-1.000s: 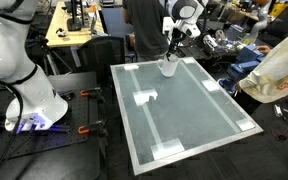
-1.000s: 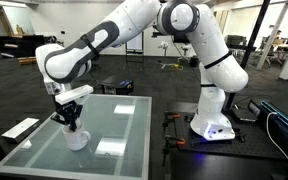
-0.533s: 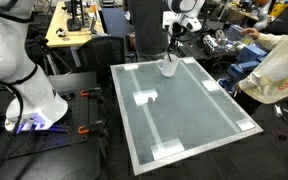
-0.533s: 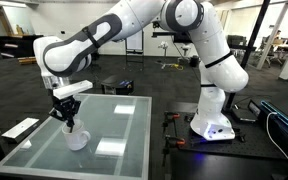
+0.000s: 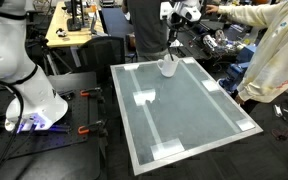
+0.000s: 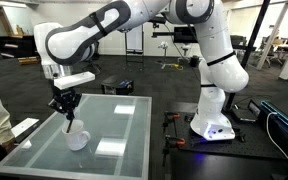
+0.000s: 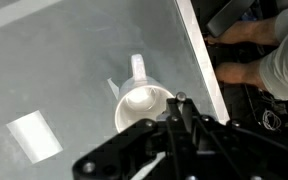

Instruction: Remove the black pen from the white mug cup

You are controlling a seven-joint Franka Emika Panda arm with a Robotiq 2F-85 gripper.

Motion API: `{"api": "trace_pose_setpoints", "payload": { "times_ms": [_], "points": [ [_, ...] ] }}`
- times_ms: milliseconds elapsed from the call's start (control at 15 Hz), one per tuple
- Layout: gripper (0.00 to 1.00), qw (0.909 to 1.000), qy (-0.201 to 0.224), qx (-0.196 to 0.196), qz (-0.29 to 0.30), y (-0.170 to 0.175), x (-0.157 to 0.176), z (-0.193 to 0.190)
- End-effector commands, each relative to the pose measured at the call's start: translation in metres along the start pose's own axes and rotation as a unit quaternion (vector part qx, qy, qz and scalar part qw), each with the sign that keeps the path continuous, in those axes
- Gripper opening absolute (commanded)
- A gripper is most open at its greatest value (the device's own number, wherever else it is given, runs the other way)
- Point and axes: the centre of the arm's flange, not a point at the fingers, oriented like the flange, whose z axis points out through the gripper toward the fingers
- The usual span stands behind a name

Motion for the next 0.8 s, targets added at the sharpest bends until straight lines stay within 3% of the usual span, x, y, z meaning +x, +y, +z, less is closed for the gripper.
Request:
{"api": "trace_pose_setpoints", "payload": {
  "times_ms": [0,733],
  "points": [
    [0.03,0.9997,0.010,-0.013,0.018,0.010,-0.034,-0.028],
    [0.03,0.9943,0.079,-0.027,0.066,0.038,-0.089,-0.087]
  ]
}}
